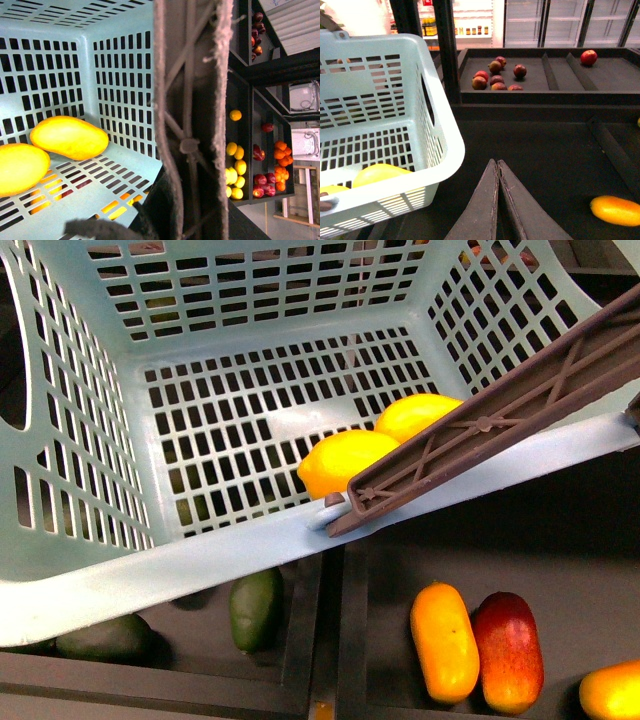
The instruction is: Pick lemon and mango into basket
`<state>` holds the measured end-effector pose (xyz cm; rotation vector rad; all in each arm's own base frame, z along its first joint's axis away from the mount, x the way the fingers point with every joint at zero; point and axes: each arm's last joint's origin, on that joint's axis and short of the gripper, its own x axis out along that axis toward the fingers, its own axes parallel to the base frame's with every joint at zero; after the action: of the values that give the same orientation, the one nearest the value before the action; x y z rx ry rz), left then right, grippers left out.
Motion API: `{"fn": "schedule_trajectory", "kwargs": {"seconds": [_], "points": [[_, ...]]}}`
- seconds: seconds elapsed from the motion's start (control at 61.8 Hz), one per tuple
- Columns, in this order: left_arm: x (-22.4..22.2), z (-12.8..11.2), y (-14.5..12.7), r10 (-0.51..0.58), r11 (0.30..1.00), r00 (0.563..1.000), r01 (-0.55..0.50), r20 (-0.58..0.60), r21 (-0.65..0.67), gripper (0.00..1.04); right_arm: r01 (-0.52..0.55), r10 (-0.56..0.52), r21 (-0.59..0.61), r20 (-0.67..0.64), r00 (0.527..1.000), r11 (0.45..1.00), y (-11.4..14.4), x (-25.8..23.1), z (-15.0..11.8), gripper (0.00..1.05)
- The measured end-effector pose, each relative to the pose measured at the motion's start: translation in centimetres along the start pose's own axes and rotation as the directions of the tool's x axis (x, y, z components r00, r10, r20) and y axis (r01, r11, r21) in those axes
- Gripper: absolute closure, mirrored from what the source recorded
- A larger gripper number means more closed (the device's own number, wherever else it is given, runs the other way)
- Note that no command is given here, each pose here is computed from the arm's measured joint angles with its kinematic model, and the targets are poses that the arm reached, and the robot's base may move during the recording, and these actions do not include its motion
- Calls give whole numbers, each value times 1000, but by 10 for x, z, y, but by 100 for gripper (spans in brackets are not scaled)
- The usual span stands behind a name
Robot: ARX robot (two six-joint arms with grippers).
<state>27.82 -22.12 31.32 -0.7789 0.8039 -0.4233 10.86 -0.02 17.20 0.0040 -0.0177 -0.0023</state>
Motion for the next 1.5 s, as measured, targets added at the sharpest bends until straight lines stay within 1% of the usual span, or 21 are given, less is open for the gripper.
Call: {"fn": "schedule_trajectory", "kwargs": {"seconds": [0.113,0.178,0.291,0.42,0.55,0.582,0.728,0.76,0.825,0.889,1.116,1.504], "points": [[0,0,0,0,1000,1000,0,-1,0,99,-1,1,0,-34,999,1000,0,-7,-4,103],[0,0,0,0,1000,1000,0,1,-1,99,0,0,-1,-8,1000,1000,0,-11,-3,103],[0,0,0,0,1000,1000,0,0,0,99,0,0,-2,-6,1000,1000,0,-12,-3,102],[0,0,0,0,1000,1000,0,0,1,99,0,0,-1,-5,1000,1000,0,-12,-3,73],[0,0,0,0,1000,1000,0,0,0,99,0,0,-1,-5,1000,1000,0,-12,-3,52],[0,0,0,0,1000,1000,0,0,0,99,0,0,-1,-5,1000,1000,0,-12,-3,45],[0,0,0,0,1000,1000,0,0,0,99,0,0,-1,-5,1000,1000,0,-12,-3,22],[0,0,0,0,1000,1000,0,1,0,99,0,0,-1,-5,1000,1000,0,-12,-3,15],[0,0,0,1,1000,1000,-1,1,0,99,0,0,-1,-5,1000,1000,0,-12,-3,7],[0,0,0,0,1000,1000,0,0,0,99,0,0,-1,-5,1000,1000,0,-12,-3,9],[0,-4,-3,-20,1000,999,20,-32,-7,99,3,-3,-1,-5,1000,1000,0,-12,-3,9],[0,0,0,4,1000,1000,-4,8,-5,99,-2,2,-1,-4,1000,1000,0,-12,-3,9]]}}
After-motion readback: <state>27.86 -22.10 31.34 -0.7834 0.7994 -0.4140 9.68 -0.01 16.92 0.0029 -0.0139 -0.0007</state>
